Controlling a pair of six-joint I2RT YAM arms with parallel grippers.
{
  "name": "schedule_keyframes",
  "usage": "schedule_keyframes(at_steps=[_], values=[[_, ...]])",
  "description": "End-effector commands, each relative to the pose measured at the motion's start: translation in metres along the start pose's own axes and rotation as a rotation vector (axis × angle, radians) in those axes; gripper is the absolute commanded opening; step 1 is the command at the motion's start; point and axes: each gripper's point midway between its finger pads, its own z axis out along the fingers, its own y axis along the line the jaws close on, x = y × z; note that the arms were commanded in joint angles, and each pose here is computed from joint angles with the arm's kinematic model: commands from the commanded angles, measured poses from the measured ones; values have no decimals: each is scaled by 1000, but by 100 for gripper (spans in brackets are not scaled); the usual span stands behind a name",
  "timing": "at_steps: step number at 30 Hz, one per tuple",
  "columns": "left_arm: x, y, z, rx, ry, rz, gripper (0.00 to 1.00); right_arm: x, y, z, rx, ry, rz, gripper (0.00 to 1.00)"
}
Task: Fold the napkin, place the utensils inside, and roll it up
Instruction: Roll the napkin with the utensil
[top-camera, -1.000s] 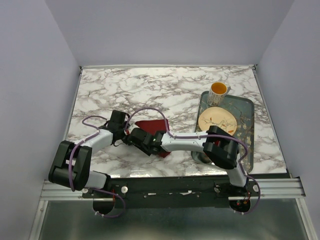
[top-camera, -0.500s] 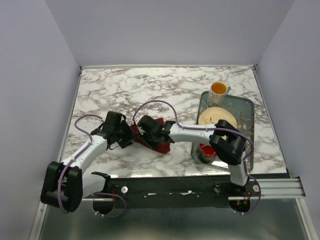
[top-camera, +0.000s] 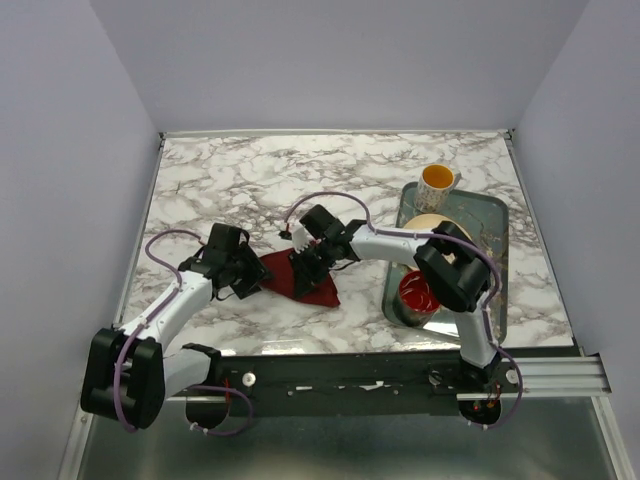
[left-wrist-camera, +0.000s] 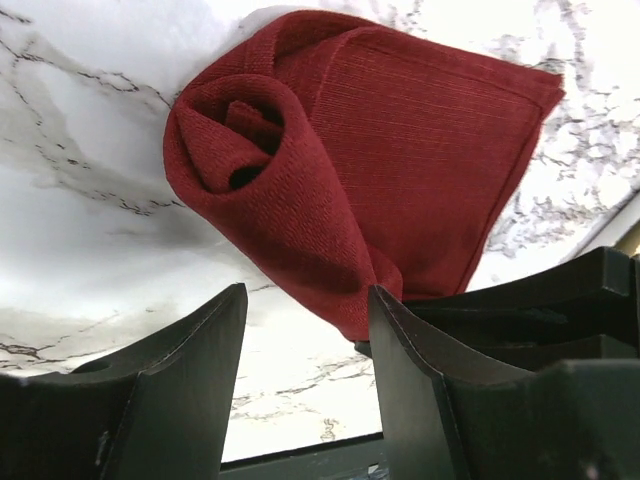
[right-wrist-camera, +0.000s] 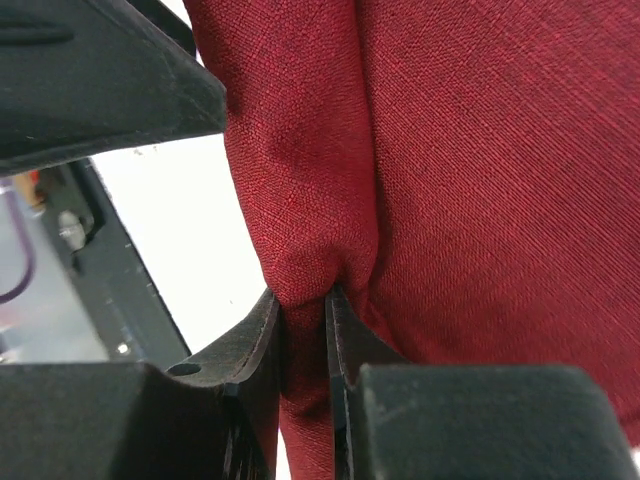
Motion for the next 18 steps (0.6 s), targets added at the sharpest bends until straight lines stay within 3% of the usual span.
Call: schedule_keyframes(at_steps=[1,18], values=[[3,-4,3,18,28,-8,60,19,-1,14,-122,73,74,11],[17,-2,20,17,96,-51,61,18,-26,26,-177,96,191,13]])
